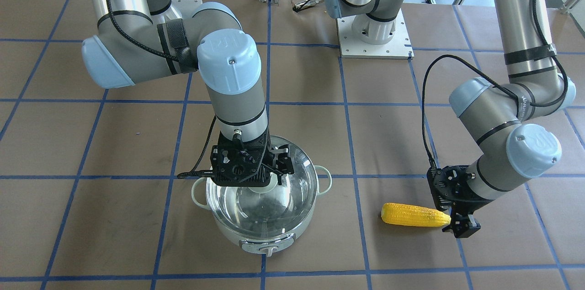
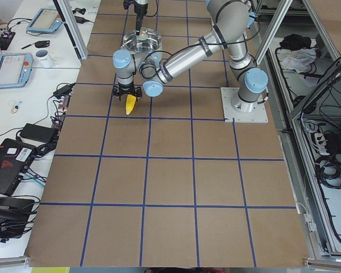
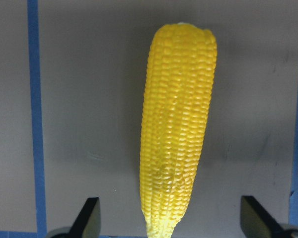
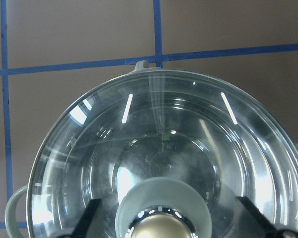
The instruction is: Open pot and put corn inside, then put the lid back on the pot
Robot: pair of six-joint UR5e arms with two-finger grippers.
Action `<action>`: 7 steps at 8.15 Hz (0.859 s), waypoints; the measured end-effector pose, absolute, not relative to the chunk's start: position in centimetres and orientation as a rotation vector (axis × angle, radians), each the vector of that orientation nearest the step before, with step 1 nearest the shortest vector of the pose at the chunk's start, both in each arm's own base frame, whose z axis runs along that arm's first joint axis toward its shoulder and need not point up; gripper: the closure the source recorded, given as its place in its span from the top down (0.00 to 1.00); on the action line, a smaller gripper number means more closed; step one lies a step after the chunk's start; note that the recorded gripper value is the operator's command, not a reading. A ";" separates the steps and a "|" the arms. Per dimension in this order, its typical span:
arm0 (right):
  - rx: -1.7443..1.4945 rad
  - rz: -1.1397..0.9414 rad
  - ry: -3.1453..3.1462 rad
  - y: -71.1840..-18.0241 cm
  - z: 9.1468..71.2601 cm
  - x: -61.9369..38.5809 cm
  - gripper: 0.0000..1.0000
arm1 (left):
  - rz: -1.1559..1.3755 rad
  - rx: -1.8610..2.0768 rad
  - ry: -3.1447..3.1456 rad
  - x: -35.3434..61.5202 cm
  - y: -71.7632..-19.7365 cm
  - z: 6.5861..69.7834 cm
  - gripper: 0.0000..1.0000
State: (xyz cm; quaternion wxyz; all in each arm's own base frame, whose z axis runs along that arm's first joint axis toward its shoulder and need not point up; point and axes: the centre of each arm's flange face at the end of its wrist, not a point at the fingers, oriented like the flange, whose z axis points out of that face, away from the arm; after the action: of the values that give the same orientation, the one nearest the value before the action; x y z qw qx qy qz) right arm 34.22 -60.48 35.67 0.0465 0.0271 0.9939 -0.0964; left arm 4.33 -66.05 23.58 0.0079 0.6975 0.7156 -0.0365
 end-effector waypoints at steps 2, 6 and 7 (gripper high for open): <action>0.071 -0.279 3.043 -60.4 34.8 34.8 0.45 | -0.159 2.190 2.255 4.0 -66.3 22.9 1.00; 0.036 -0.267 3.047 -60.1 34.7 35.0 0.15 | -0.169 2.194 2.288 3.7 -66.9 19.8 1.00; 0.027 -0.267 3.048 -60.1 34.7 35.0 0.15 | -0.170 2.183 2.307 3.7 -67.0 19.5 0.96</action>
State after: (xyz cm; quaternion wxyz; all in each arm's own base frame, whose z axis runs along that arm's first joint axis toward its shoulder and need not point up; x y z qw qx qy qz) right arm 35.04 -60.09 34.72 0.0408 0.0089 0.9953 -0.0872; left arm 3.66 -66.98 19.48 -0.0195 0.6862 0.7252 -0.0534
